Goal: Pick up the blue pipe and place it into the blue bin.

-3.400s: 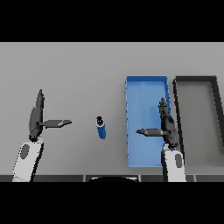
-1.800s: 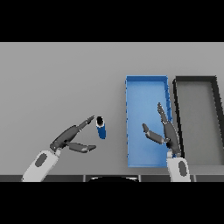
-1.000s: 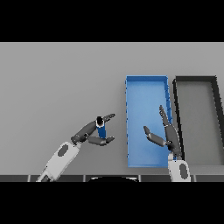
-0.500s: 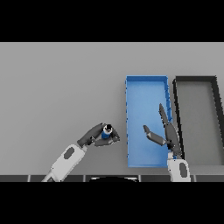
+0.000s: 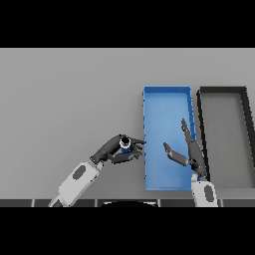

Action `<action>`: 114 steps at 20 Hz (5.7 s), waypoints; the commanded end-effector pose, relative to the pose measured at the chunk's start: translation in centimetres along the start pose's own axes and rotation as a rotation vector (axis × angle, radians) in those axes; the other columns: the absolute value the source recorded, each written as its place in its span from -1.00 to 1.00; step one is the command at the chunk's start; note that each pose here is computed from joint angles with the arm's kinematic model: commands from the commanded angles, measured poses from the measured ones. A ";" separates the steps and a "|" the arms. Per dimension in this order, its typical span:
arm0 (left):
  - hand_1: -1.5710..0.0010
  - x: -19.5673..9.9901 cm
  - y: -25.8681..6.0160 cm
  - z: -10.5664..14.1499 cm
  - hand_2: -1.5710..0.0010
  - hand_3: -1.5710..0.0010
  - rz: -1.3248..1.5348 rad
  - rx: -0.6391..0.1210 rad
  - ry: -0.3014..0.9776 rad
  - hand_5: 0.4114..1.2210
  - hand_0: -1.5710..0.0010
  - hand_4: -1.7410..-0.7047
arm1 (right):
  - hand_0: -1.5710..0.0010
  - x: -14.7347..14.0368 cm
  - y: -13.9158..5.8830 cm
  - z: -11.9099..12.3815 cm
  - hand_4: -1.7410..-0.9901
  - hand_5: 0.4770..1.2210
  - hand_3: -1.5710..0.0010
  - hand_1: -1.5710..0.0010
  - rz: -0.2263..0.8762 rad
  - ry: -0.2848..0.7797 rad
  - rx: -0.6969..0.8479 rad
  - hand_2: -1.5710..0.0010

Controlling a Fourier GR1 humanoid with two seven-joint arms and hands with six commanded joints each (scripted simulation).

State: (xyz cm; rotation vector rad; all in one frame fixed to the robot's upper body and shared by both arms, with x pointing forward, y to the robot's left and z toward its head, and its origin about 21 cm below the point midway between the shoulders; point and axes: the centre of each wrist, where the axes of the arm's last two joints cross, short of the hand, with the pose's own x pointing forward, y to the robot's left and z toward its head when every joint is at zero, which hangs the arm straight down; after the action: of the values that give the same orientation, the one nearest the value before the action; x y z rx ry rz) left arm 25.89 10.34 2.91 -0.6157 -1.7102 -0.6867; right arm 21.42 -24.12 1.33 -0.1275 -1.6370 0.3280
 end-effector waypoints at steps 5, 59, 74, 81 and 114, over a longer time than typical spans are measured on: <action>-0.99 1.6 -0.8 -0.2 -0.99 -0.90 -0.020 -0.030 0.027 0.99 -0.99 -0.99 | 1.00 0.0 -0.3 0.1 0.61 -0.66 1.00 1.00 0.000 -0.030 -0.015 1.00; -0.92 1.5 0.2 -0.1 -0.77 -0.91 -0.044 -0.079 0.161 1.00 -0.93 -0.97 | -0.94 16.9 8.5 -9.5 -0.29 0.82 -0.92 -0.94 -0.109 -0.439 1.042 -0.94; 0.92 1.6 1.4 0.0 0.93 0.93 -0.272 -0.164 0.153 -0.44 0.92 0.65 | -1.00 17.7 8.6 -9.1 -0.34 0.99 -1.00 -1.00 -0.114 -0.407 1.030 -1.00; 0.98 1.0 1.1 0.2 0.99 0.98 -0.223 -0.138 0.202 -0.65 0.98 0.63 | -1.00 17.9 7.8 -8.9 -0.33 1.00 -1.00 -1.00 -0.183 -0.376 1.022 -1.00; 1.00 1.1 1.1 1.0 1.00 1.00 -0.198 -0.135 0.229 -0.87 1.00 0.66 | -1.00 12.1 -6.9 -15.4 -1.00 0.73 -1.00 -1.00 -0.376 0.346 0.243 -1.00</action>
State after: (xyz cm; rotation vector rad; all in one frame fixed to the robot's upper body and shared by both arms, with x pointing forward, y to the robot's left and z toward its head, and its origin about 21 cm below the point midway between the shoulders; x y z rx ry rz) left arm 25.80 11.90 3.93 -0.4442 -1.5331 -0.9809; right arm 36.21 -25.22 15.76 0.2909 -1.2335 0.2012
